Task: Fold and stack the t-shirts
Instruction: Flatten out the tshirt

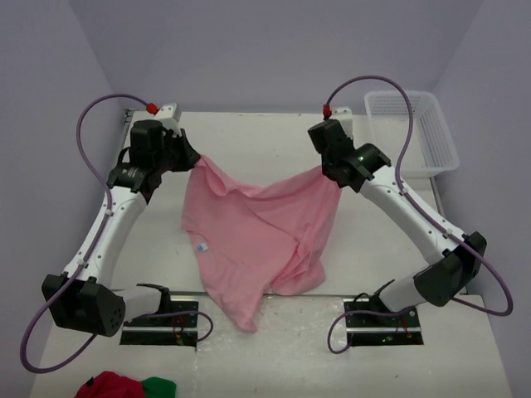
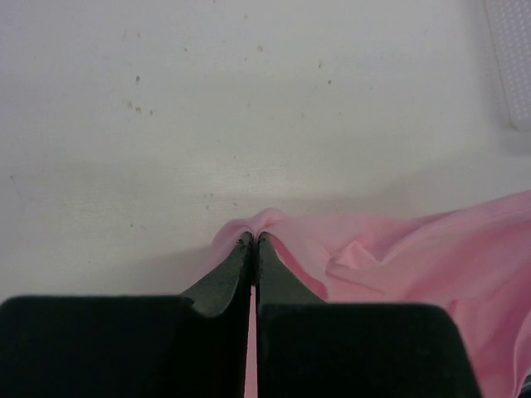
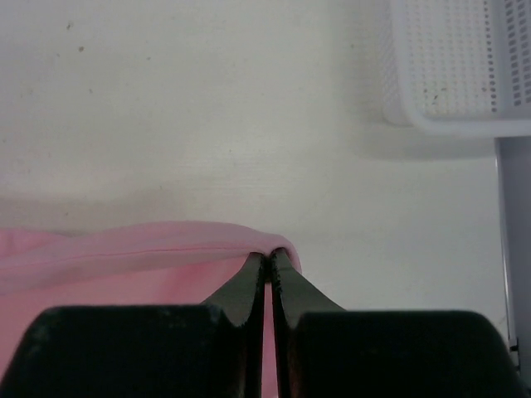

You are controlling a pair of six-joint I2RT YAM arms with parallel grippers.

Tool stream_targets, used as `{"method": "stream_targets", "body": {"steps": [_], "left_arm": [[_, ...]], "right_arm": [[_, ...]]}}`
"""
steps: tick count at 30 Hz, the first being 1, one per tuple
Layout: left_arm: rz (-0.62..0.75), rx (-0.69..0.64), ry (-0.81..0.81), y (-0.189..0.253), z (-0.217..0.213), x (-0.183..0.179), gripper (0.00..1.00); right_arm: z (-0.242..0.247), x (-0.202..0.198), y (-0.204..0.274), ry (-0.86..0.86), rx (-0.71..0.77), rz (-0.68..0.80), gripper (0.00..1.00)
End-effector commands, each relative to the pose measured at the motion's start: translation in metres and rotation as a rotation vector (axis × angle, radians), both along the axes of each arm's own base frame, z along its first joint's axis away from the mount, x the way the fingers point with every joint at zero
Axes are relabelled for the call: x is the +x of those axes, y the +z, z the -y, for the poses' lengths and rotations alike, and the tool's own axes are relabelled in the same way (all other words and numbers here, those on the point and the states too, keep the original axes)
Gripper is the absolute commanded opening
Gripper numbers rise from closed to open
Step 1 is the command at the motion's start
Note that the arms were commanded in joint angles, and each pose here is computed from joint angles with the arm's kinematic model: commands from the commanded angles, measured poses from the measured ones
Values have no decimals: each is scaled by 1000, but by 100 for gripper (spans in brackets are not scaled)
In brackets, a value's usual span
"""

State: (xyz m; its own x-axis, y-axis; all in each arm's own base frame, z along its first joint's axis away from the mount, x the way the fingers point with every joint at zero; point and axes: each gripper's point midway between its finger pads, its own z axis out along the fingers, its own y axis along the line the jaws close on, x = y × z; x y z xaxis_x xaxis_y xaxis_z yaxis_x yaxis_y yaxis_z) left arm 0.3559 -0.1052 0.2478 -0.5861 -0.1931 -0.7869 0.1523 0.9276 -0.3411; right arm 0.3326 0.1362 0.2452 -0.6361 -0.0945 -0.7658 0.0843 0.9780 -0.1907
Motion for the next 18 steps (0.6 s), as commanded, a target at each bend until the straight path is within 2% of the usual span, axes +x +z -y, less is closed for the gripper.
{"method": "stream_targets", "body": {"steps": [1,9,18], "left_arm": [[215,17,2,67,-3,14,0],[353,40,8,122,-9,9,0],[462,32,11,165,-11,0,0]], "right_arm": [[8,26,60,30,5,147,0],[37,46,135,13,-33,287,0],[38,65,177,38,22,361,0]]}}
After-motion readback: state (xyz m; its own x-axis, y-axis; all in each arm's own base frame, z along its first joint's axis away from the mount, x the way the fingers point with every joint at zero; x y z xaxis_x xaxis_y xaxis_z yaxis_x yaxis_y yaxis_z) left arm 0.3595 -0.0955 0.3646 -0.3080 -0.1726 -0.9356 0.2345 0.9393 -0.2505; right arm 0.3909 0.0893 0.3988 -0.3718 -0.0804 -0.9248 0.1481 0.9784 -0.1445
